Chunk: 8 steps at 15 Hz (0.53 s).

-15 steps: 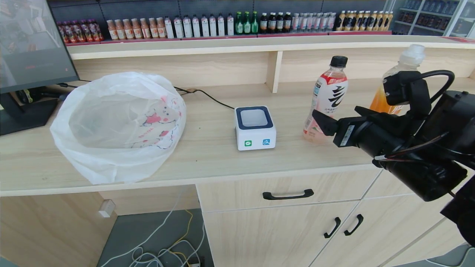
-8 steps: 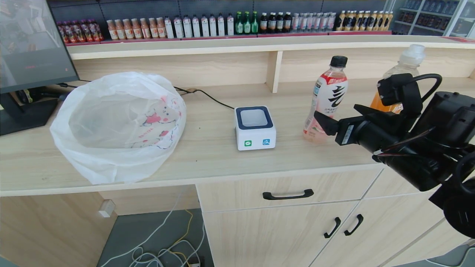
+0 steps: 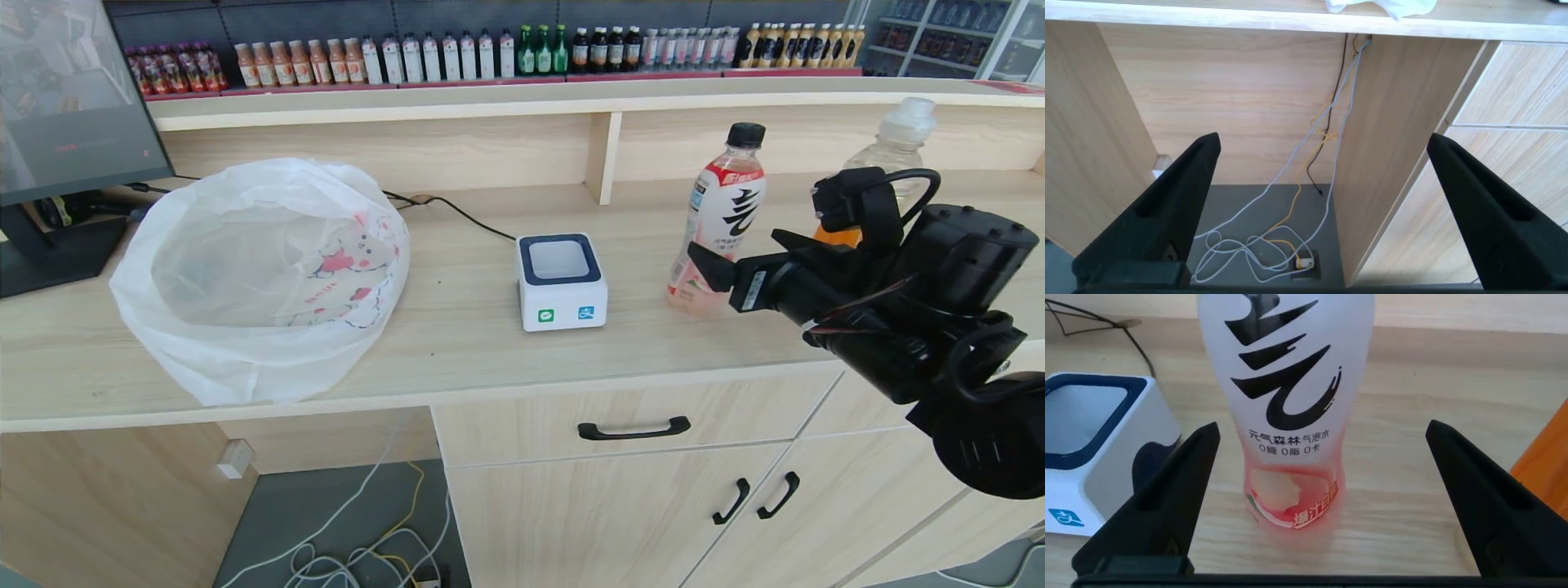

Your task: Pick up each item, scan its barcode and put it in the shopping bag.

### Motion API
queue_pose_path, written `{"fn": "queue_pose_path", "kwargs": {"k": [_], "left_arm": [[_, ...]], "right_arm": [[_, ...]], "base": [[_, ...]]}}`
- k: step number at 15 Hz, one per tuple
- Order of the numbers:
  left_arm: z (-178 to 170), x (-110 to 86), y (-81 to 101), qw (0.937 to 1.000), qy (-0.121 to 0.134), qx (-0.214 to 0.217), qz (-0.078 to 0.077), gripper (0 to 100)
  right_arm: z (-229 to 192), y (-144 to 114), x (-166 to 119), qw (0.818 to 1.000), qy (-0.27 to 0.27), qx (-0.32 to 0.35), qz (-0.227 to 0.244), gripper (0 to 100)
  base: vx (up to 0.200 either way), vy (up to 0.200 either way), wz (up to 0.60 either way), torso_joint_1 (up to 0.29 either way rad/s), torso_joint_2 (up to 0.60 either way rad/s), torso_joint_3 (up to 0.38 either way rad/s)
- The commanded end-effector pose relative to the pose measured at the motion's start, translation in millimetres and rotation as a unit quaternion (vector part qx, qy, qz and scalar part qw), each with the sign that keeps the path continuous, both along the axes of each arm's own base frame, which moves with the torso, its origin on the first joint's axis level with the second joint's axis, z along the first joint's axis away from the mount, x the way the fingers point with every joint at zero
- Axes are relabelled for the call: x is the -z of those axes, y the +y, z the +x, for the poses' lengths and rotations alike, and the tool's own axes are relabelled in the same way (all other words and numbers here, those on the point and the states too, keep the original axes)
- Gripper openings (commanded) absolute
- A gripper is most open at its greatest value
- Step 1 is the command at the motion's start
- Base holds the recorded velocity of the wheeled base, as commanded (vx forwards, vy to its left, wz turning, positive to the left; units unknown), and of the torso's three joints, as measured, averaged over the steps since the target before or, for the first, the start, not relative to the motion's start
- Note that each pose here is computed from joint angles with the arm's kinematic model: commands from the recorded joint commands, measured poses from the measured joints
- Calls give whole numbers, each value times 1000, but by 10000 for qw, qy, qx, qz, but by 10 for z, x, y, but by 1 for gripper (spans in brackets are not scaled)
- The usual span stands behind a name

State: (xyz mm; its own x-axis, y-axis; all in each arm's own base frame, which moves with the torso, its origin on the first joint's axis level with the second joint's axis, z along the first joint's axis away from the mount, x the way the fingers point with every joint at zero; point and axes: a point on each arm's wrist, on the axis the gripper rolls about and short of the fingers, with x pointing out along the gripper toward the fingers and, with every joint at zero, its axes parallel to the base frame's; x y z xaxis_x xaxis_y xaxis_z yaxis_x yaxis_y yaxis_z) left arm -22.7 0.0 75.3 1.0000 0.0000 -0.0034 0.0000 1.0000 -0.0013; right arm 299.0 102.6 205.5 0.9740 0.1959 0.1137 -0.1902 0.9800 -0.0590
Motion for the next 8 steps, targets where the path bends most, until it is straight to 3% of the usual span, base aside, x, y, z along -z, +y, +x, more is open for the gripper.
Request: {"fn": "queue_pose_path", "kwargs": {"k": [1, 8], "left_arm": [[0, 0, 0, 10000, -2, 0, -1, 100], [0, 0, 0, 10000, -2, 0, -1, 100]], "right_arm": [[59, -32, 23, 9999, 38, 67, 77, 100], [223, 38, 70, 9999, -37, -14, 128, 100]], "base": [[0, 0, 0, 0, 0, 0], [0, 0, 0, 0, 0, 0]]}}
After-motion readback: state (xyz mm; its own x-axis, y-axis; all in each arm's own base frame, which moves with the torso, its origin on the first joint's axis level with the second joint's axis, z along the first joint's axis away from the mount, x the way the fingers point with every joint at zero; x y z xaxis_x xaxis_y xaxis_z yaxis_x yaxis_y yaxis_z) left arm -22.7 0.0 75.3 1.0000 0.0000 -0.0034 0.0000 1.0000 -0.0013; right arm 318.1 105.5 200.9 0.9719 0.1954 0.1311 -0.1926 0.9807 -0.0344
